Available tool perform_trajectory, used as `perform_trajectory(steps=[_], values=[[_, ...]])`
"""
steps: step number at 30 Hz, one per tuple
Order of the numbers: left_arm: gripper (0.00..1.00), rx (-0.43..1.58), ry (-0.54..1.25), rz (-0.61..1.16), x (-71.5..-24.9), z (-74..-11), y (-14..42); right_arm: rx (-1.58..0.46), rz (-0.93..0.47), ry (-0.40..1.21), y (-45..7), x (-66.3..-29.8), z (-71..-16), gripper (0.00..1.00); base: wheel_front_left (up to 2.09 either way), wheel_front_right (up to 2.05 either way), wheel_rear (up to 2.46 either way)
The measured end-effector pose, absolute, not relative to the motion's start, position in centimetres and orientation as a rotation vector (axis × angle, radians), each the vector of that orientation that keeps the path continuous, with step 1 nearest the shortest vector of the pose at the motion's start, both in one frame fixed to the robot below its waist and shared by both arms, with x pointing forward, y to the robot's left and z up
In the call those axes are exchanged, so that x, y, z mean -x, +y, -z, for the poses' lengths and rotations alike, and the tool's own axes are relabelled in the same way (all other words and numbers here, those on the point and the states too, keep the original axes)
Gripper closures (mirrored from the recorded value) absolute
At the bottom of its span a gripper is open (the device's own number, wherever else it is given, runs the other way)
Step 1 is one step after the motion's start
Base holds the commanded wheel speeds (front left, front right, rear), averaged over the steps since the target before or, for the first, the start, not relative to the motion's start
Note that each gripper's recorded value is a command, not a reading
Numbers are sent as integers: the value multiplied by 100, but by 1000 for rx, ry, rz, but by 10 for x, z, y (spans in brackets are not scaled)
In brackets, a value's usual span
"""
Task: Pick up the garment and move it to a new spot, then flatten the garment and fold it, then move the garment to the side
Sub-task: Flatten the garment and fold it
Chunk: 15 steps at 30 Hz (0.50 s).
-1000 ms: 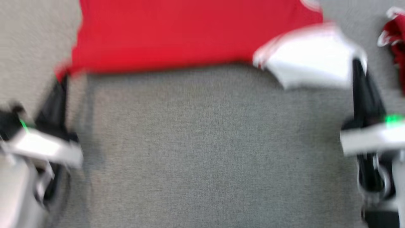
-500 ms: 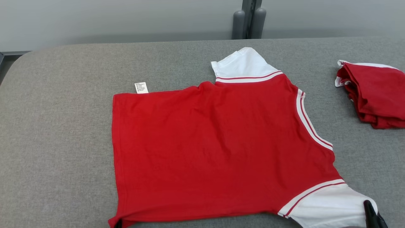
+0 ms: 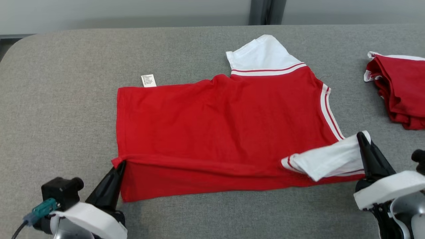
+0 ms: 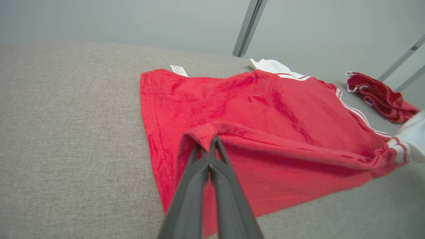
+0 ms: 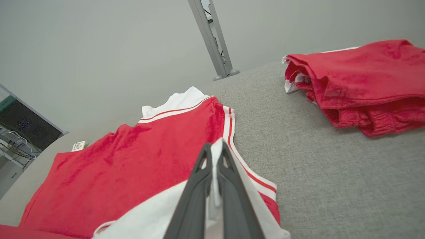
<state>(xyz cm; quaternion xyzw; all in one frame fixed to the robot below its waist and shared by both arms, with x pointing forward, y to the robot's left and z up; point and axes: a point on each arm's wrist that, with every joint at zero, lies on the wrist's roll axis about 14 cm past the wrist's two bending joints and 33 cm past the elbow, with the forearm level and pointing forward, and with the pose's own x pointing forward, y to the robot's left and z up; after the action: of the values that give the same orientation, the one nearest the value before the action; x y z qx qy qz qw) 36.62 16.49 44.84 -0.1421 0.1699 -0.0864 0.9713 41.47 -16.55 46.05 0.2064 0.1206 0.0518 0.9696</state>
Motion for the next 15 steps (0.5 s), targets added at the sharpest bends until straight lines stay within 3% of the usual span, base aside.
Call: perform_trajectory(steps=[7, 8, 9, 10, 11, 12, 15], values=[[100, 230, 433, 163, -387, -422, 173, -355, -129, 291, -160, -451, -447, 100, 0, 0, 0], [100, 234, 448, 165, -386, -418, 172, -351, -132, 295, -158, -454, -446, 91, 0, 0, 0], [100, 232, 468, 168, -385, -413, 171, -351, -136, 299, -156, -457, -445, 55, 0, 0, 0], [100, 232, 479, 167, -384, -409, 171, -344, -146, 304, -153, -459, -444, 55, 0, 0, 0], [65, 242, 482, 163, -385, -408, 170, -329, -155, 303, -151, -462, -445, 0, 0, 0, 0], [0, 247, 488, 161, -384, -406, 170, -318, -157, 295, -151, -464, -446, 0, 0, 0, 0], [0, 247, 505, 164, -381, -402, 169, -266, -174, 273, -154, -469, -453, 0, 0, 0, 0]])
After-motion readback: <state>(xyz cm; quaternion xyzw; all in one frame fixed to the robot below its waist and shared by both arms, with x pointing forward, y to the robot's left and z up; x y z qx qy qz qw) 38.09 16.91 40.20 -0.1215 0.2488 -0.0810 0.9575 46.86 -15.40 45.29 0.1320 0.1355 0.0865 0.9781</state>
